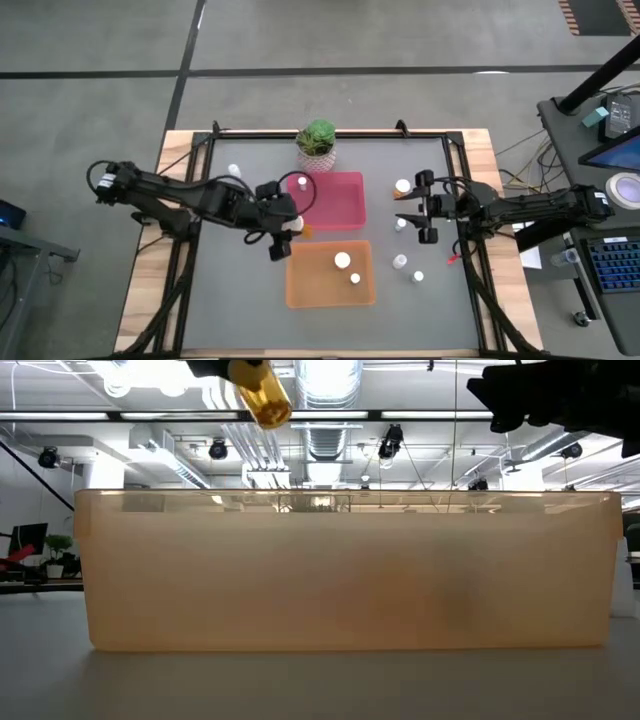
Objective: Pick and place medicine bottles into bin by pill shape (circle, oval)
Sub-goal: Put the left orange capsule bottle into the orange bin
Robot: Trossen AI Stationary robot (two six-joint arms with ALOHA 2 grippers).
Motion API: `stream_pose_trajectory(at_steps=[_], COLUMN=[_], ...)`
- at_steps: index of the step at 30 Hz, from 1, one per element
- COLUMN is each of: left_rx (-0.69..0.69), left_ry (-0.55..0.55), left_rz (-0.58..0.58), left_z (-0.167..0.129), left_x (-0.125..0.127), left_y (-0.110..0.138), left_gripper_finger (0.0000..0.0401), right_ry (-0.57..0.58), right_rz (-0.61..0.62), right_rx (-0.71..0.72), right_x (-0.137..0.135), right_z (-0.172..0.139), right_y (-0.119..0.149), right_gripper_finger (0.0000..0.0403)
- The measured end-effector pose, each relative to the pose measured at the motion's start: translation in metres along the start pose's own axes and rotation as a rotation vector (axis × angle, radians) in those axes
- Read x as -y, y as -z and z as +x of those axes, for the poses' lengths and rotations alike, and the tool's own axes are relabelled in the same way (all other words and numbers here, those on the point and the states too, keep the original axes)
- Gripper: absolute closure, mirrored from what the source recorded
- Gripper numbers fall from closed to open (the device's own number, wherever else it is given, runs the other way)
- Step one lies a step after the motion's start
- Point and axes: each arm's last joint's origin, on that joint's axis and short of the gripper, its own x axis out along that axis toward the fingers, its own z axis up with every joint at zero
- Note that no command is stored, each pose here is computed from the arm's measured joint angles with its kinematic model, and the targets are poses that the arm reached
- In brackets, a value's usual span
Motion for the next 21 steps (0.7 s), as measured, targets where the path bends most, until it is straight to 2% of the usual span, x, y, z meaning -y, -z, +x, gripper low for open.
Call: stream_pose_trajectory(at_steps=[4, 10, 17, 21], left_rx=[-0.077, -0.209, -0.332, -0.361], left_ry=[-0.017, 0.009, -0.001, 0.009], left_rz=[0.044, 0.199, 0.269, 0.294], left_z=[0.024, 0.066, 0.084, 0.094], left_x=[0.008, 0.026, 0.046, 0.062], left_y=[0.002, -0.002, -0.007, 0.001], left_gripper_finger=[0.0205, 0.0205, 0.0205, 0.0205], right_ry=[0.003, 0.007, 0.007, 0.008], right_rz=[-0.008, -0.004, -0.003, -0.003], right_rx=[-0.001, 0.001, -0.002, -0.001], right_x=[0.0, 0.001, 0.001, 0.001], right_z=[0.0, 0.001, 0.001, 0.001], right_y=[0.0, -0.001, -0.001, -0.001], right_gripper_finger=[0.0225, 0.0225, 0.0225, 0.0225])
